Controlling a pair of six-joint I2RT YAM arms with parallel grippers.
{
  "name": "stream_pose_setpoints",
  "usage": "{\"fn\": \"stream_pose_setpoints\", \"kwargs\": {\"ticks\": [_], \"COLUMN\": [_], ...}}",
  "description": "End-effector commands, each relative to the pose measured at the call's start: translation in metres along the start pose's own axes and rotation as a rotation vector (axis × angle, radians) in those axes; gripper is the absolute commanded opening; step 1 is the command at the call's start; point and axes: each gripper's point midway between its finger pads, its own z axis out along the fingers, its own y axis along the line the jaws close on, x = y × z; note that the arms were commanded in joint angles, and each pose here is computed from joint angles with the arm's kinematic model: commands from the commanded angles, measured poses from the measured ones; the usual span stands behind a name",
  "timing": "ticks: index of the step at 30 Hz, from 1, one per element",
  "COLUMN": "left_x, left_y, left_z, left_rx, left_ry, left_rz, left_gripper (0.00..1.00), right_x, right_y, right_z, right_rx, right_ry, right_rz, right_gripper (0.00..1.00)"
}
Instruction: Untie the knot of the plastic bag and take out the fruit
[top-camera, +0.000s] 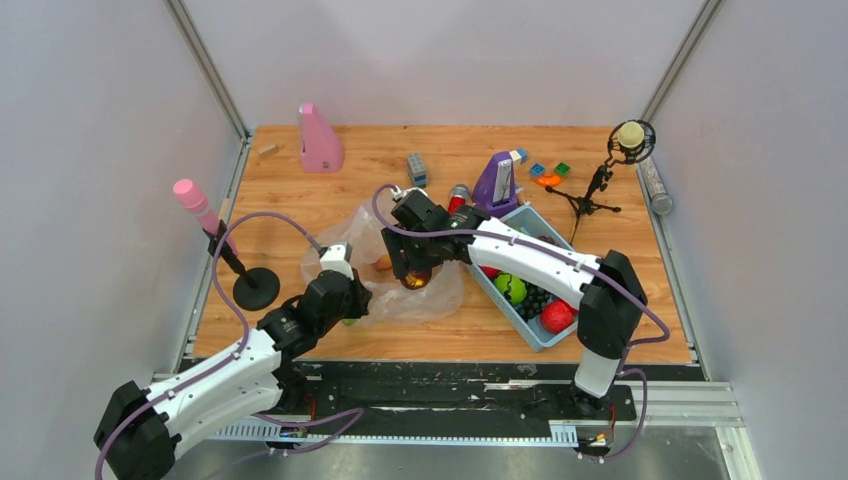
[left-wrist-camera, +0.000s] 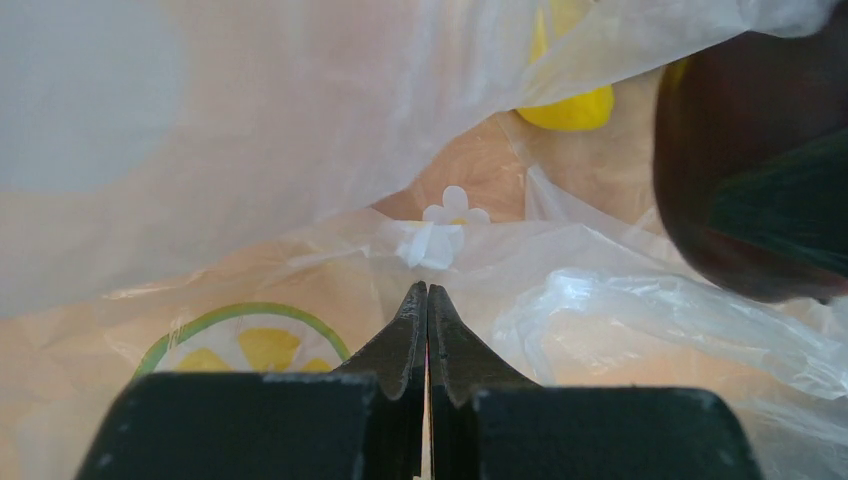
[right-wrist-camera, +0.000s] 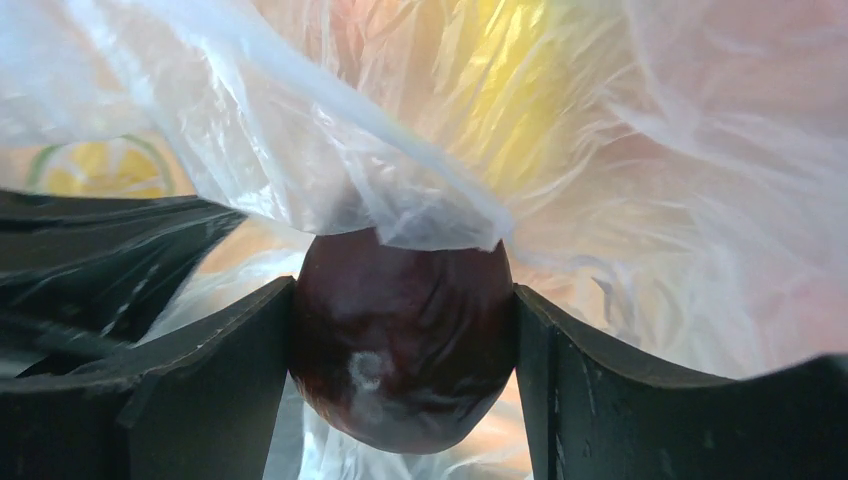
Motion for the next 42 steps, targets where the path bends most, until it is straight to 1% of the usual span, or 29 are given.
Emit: {"fn": "stream_pose_setpoints", "kwargs": {"ticks": [1,13,15,21,25,27,29,32,37,39,42], "left_x": [-0.005,-0.005,-0.005,-0.008,-0.014,-0.016,-0.017,-0.019,-0.024,-0.026,-0.028], "left_y": [-0.002,0.002,0.002,0.001,0.002,0.002,0.001,-0.001,-0.002,-0.001,0.0], "left_z": [-0.001,-0.005,-0.005,-0.009,-0.013,-0.015,-0.016,-0.017,-0.022,-0.024,-0.027], "left_rx": [0.006,-0.002,-0.003,0.001,-0.006,-0.006,-0.004,0.001,0.003,0.001,-0.004], "left_ry": [-0.026,-0.029,-0.028,-0.036,-0.054,-0.057,-0.057,-0.058,-0.069,-0.073,-0.075], "left_rz": [-0.018,-0.018,-0.019,-0.021,-0.018,-0.015,-0.015,-0.018,-0.014,-0.007,-0.001], "left_gripper": [0.0,0.0,0.0,0.0,0.0,0.0,0.0,0.01,0.04,0.04,0.06], "right_x": [-0.037,-0.071,-0.072,-0.076,-0.087,-0.092,-0.093,-0.087,-0.043,-0.019,0.018], "right_y": [0.02,0.056,0.065,0.074,0.072,0.06,0.037,-0.023,-0.117,-0.144,-0.173], "right_z": [-0.043,-0.115,-0.127,-0.142,-0.165,-0.175,-0.178,-0.17,-0.158,-0.159,-0.155], "right_rx": [-0.072,-0.339,-0.405,-0.471,-0.489,-0.455,-0.407,-0.255,-0.017,0.053,0.154], "right_ry": [-0.156,-0.404,-0.419,-0.44,-0.51,-0.551,-0.55,-0.538,-0.497,-0.478,-0.442], "right_rz": [-0.009,0.015,0.009,0.036,0.05,0.07,0.114,0.23,0.409,0.472,0.568], "right_gripper": [0.46,0.47,0.48,0.5,0.5,0.5,0.5,0.5,0.5,0.51,0.51]}}
